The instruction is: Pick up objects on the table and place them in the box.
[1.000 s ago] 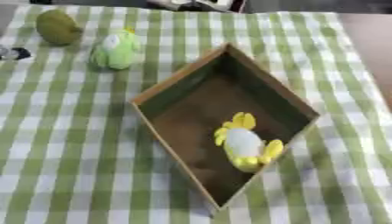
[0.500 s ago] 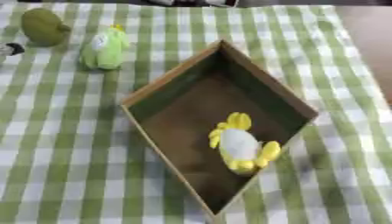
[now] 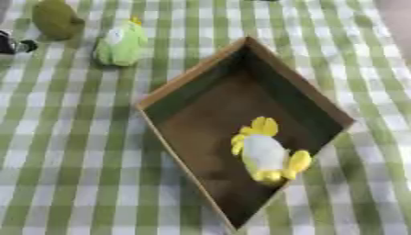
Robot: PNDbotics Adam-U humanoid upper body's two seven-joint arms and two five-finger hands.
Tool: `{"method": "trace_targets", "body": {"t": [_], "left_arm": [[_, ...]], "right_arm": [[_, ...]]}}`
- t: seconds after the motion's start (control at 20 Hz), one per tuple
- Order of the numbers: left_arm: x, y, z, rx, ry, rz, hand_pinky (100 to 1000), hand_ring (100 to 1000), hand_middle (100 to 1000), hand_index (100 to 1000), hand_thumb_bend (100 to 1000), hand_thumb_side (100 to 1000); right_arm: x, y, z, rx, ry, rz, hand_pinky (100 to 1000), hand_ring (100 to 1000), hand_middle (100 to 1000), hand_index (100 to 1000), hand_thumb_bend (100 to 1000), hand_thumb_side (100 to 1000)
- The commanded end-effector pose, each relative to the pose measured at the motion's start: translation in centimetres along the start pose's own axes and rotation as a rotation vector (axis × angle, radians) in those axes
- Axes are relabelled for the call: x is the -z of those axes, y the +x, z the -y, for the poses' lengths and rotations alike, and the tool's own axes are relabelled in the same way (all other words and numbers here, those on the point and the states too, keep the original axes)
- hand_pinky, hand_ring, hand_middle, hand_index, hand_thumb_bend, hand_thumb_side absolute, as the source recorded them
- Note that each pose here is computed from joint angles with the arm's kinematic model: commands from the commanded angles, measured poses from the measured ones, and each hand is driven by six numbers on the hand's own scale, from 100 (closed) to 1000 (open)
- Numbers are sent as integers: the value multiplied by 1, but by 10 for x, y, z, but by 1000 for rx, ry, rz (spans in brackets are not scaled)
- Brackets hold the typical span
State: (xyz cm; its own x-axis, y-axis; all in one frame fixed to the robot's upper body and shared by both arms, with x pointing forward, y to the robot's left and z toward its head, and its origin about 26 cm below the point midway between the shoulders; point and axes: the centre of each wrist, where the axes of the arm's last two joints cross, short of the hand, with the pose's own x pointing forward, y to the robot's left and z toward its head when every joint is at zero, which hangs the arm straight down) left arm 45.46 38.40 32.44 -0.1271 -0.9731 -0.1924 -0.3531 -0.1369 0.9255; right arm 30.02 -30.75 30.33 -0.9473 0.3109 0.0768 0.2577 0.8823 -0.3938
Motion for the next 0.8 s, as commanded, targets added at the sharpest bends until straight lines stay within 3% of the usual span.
{"method": "trace_targets", "body": {"t": [0.05,0.55,0.8], "left_arm": [[-3,-18,-23,36,35,-40,856,878,862,962,590,117],[0,-16,-29,35,68,-42,839,869,865,962,451,100],[1,-17,-29,30,78,-44,838,868,866,962,443,100]], "right_arm": [[8,5,8,-34,24,36,845,892,660,936,100,470],[8,5,7,-36,27,40,847,908,657,937,100,470],[9,5,7,-35,28,40,848,909,657,938,100,470]]}}
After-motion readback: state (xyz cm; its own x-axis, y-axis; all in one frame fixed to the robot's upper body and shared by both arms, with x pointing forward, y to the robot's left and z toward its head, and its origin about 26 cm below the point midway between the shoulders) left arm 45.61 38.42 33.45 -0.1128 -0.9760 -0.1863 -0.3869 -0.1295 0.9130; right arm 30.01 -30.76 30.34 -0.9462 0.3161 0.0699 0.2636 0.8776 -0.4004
